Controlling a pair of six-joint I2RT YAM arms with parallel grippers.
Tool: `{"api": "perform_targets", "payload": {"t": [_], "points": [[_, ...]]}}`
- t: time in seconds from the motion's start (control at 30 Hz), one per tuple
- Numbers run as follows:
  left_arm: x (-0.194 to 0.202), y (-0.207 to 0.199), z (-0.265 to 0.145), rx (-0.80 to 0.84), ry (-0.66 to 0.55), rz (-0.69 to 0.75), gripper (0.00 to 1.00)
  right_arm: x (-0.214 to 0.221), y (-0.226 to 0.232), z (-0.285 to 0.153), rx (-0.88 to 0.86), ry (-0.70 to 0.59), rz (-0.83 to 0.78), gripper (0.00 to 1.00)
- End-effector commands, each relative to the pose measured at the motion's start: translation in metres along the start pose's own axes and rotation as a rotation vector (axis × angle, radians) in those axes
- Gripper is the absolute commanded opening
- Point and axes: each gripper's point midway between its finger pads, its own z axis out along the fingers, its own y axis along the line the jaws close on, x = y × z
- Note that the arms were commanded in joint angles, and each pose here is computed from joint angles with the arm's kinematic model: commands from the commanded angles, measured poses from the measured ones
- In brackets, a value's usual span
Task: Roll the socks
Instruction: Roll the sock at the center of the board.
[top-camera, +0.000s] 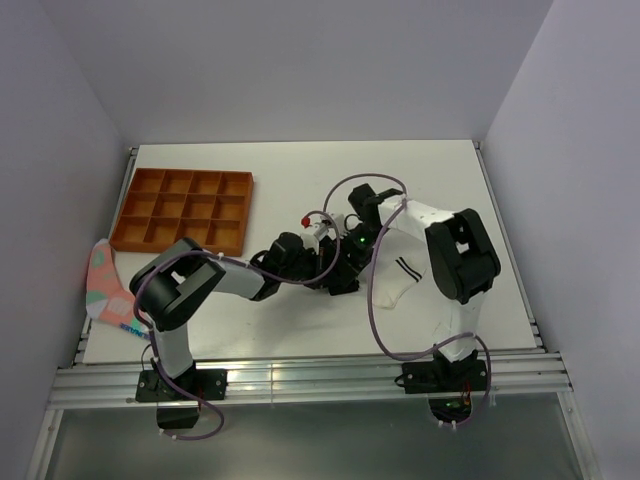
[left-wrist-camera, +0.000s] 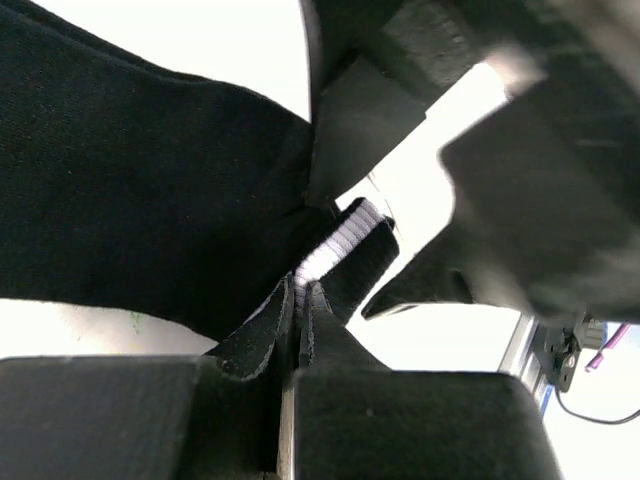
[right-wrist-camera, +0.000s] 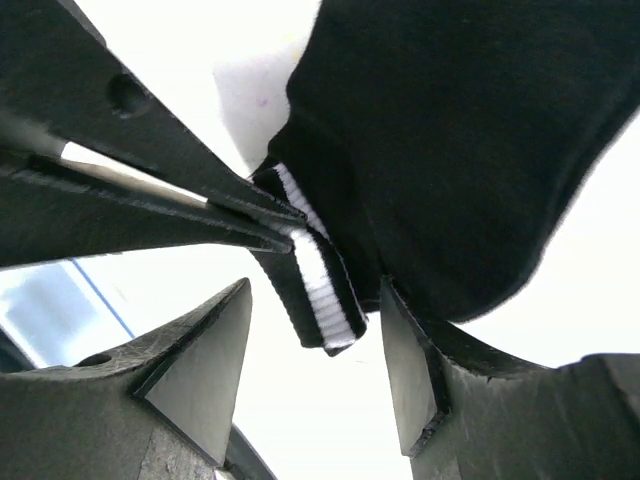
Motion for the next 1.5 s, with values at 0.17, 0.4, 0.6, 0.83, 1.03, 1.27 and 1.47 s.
{"api": "perform_targets", "payload": {"t": [0.17, 0.4, 0.6, 0.83, 1.03, 1.27, 1.47], "points": [[0.047, 0.037, 0.001, -0.153, 0.161, -0.107, 0.00, -0.012, -0.018, -0.040, 0.137, -0.173, 0.024, 0.63], [0.055, 0.040, 0.000, -0.176, 0.221, -0.138, 0.00, -0.005, -0.041, -0.062, 0.204, -0.253, 0.057, 0.63], [0.059, 0.051, -0.018, -0.139, 0.280, -0.227, 0.00, 0.000, -0.043, -0.073, 0.276, -0.307, -0.054, 0.62], [0.066, 0.053, -0.024, -0.144, 0.375, -0.270, 0.00, 0.005, -0.032, -0.072, 0.304, -0.336, -0.222, 0.61], [0.067, 0.049, -0.032, -0.144, 0.439, -0.274, 0.00, 0.004, -0.018, -0.064, 0.383, -0.342, -0.404, 0.61], [0.071, 0.049, -0.039, -0.169, 0.486, -0.274, 0.00, -0.003, 0.007, -0.041, 0.415, -0.317, -0.622, 0.62], [0.074, 0.047, -0.043, -0.163, 0.515, -0.270, 0.00, -0.006, 0.015, -0.027, 0.439, -0.283, -0.753, 0.63]]}}
